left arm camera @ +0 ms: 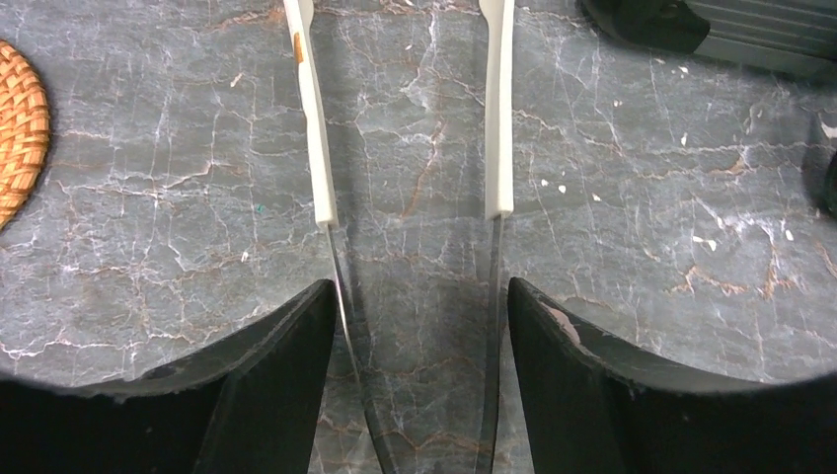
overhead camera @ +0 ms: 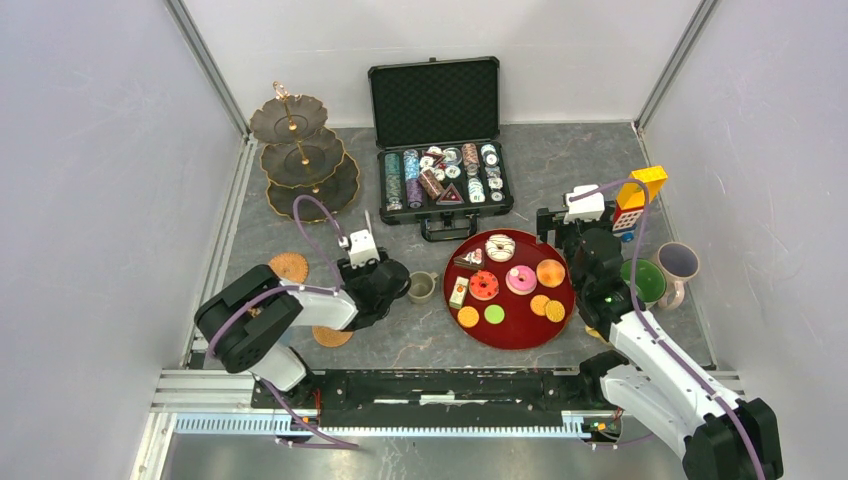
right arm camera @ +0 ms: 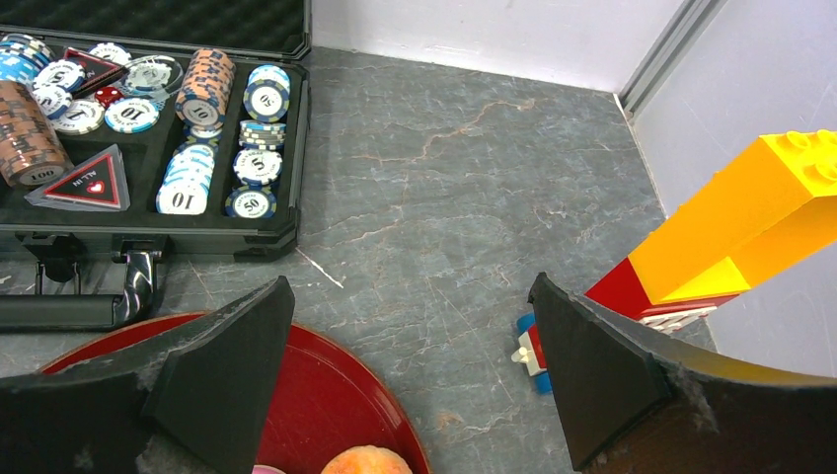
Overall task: Serve the afternoon tea
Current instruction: Adjust the clamp at the center of the board.
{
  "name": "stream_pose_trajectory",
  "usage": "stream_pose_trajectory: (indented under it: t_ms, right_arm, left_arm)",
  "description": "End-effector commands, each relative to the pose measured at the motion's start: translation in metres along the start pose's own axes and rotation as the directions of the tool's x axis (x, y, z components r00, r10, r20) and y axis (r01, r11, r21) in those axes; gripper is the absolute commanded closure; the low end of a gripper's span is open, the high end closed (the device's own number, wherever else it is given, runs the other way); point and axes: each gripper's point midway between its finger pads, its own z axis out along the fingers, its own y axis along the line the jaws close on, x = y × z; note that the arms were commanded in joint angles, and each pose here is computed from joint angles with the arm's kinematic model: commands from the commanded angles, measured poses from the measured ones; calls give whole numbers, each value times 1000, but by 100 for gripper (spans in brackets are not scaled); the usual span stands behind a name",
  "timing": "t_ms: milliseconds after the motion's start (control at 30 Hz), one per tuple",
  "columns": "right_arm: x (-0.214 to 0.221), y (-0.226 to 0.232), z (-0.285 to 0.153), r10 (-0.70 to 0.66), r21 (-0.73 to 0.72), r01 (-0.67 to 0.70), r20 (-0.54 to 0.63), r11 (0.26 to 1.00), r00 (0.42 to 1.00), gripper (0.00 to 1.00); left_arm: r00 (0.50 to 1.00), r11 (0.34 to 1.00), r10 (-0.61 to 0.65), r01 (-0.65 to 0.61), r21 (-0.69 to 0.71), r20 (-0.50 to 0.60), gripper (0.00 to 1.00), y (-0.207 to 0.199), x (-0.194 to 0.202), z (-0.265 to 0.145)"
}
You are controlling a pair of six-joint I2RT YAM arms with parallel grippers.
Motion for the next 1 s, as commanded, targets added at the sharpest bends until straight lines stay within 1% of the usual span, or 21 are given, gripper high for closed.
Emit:
stream_pose_trajectory:
  t_ms: [0, 133, 300, 400, 533, 767, 867, 967]
  right_arm:
    - [-13, 1, 1, 21, -6, -20, 44, 1000, 999, 2]
    - [-12, 1, 1, 19, -2, -19, 44, 1000, 999, 2]
    - [-12, 1, 1, 20, -4, -20, 44, 1000, 999, 2]
    - [-12, 1, 1, 21, -3, -21, 46, 1000, 999, 2]
    - [-13, 1, 1, 20, -3, -20, 47, 1000, 999, 2]
    - [-14, -2, 0, 17, 7, -17, 49, 1000, 999, 2]
    - [-14, -3, -1, 16, 9, -16, 50, 1000, 999, 2]
    - [-16, -3, -1, 17, 9, -18, 53, 1000, 998, 2]
  left_arm:
    - [1000, 999, -7, 7, -53, -10, 27, 5, 10, 9]
    - [1000, 998, 2, -2, -68, -6, 28, 3, 9, 14]
    - [1000, 998, 1, -1, -68, -3, 34, 2, 8, 15]
    - [1000, 998, 4, -4, -59, -9, 39, 1, 8, 16]
    - [999, 999, 28, -29, -36, -19, 43, -2, -5, 10]
    - [1000, 998, 23, -22, 66, -21, 46, -6, -51, -23]
    - [997, 995, 57, -52, 86, -57, 45, 3, -65, -42]
    - [990, 982, 105, -88, 166, -97, 45, 2, -83, -64]
